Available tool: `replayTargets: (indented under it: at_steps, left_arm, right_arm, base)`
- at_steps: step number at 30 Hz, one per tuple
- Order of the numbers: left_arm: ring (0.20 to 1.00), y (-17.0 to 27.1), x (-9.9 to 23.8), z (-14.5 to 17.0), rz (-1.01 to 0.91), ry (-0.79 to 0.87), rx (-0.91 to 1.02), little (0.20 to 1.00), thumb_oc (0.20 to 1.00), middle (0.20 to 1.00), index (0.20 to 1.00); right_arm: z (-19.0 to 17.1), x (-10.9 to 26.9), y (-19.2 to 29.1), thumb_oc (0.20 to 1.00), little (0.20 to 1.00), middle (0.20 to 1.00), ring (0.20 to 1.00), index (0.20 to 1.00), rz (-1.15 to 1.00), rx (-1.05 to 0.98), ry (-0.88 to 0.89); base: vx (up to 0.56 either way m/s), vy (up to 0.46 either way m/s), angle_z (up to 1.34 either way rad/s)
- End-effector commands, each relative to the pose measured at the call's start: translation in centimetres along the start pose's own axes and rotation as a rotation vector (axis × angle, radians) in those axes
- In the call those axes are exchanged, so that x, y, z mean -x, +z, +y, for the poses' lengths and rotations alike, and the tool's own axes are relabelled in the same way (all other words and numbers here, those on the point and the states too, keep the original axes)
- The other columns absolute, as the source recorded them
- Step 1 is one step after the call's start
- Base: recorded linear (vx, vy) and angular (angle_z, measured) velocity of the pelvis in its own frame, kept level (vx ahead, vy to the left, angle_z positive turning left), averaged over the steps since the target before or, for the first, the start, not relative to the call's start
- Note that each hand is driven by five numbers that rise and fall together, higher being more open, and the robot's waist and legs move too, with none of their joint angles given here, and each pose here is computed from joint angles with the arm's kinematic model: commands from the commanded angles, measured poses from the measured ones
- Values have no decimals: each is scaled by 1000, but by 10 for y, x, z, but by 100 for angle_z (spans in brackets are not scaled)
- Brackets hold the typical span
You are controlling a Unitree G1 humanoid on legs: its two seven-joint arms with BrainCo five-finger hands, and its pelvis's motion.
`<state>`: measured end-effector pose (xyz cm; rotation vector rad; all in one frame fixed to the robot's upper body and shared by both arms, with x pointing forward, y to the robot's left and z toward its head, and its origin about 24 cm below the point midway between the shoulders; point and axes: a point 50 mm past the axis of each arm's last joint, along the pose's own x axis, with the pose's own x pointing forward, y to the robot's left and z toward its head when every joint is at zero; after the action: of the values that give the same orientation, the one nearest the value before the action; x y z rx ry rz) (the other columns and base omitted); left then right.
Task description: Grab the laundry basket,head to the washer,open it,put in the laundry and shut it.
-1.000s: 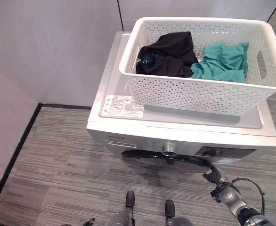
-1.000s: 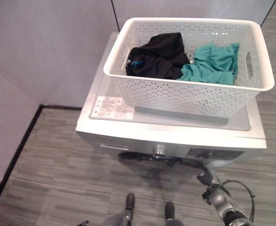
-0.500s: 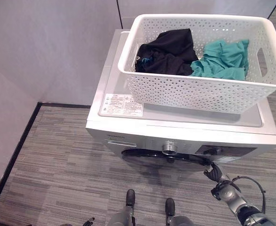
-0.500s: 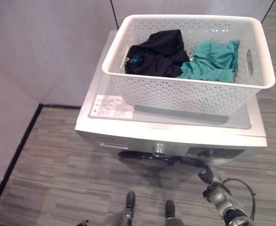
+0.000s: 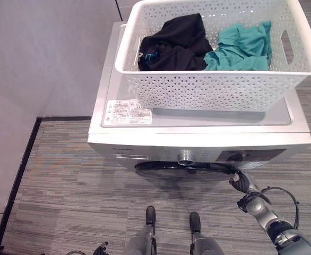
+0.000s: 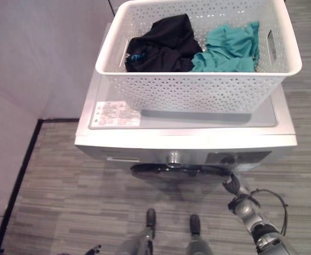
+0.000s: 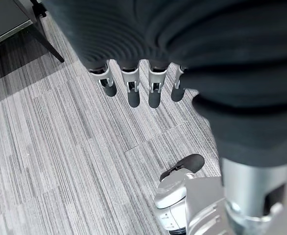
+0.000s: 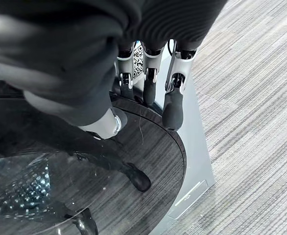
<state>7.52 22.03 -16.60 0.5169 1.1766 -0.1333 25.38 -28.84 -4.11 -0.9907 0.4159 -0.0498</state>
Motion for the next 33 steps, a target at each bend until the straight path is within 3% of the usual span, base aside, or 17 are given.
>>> replayTargets:
  at_steps: [1,7,14,33]
  left_arm:
    - [1000,16,-4,2,-33,5,-51,1000,1000,1000,1000]
    - [1000,18,-5,1,-28,4,-51,1000,1000,1000,1000]
    - [1000,17,-5,3,-19,-12,-66,1000,1000,1000,1000]
    - [1000,5,-4,5,45,-10,-65,1000,1000,1000,1000]
  right_arm:
    - [-3,-16,17,200,200,200,200,200,8,5,32]
    - [14,-7,3,200,200,200,200,200,71,9,104]
    - [56,13,-1,200,200,200,200,200,60,21,336]
    - [124,69,-26,200,200,200,200,200,182,-18,576]
  base:
    - [-11,-3,-6]
    - [-3,-1,-2]
    - [-2,-8,-1]
    - [-26,-9,5]
